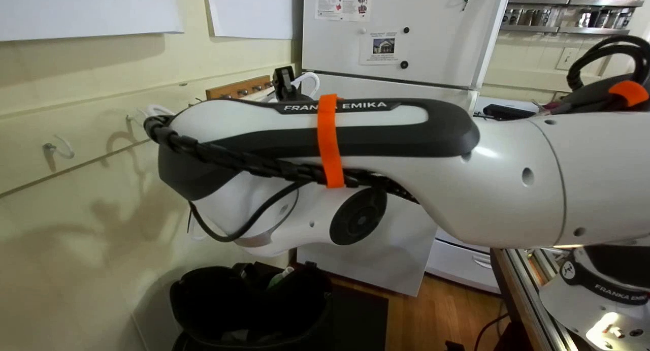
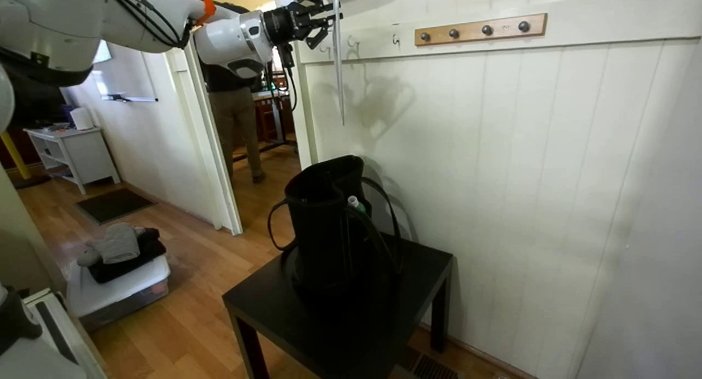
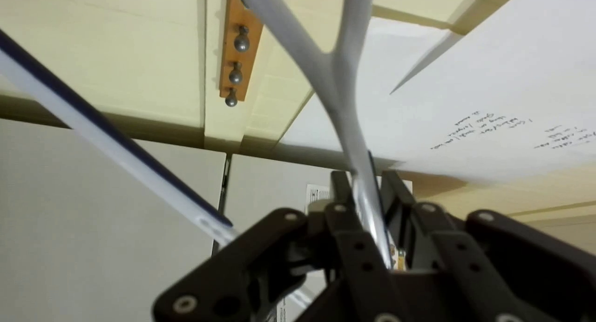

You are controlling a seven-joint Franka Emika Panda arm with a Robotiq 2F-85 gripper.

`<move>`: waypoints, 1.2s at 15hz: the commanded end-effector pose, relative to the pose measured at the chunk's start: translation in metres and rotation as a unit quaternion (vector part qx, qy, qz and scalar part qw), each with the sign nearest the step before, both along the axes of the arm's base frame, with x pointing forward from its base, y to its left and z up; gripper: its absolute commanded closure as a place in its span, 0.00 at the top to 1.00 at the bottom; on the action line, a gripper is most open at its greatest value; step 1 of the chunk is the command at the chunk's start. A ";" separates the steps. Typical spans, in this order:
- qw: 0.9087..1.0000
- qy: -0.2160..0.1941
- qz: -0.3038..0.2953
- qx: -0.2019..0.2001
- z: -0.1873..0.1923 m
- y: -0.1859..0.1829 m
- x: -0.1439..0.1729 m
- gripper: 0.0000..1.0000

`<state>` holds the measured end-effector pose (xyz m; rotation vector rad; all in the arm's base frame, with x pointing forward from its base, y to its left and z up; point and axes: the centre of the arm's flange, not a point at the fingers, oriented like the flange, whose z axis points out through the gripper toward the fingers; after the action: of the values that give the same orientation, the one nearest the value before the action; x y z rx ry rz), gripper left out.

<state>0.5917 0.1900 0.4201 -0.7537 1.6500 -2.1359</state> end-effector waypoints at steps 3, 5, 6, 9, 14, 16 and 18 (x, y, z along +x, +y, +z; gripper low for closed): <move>0.998 -0.058 -0.014 0.004 -0.001 -0.032 -0.093 0.06; 0.997 -0.081 -0.013 0.008 -0.002 -0.042 -0.107 0.06; 0.996 -0.092 -0.017 0.010 -0.003 -0.049 -0.113 0.06; 0.992 -0.119 -0.016 0.027 -0.011 -0.077 -0.131 0.06; 0.993 -0.112 -0.036 0.029 -0.003 -0.060 -0.100 0.22; 0.993 -0.113 -0.035 0.029 -0.004 -0.059 -0.101 0.22; 0.993 -0.113 -0.034 0.029 -0.003 -0.059 -0.101 0.22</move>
<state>0.4905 0.1315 0.4168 -0.4246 1.6297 -2.1195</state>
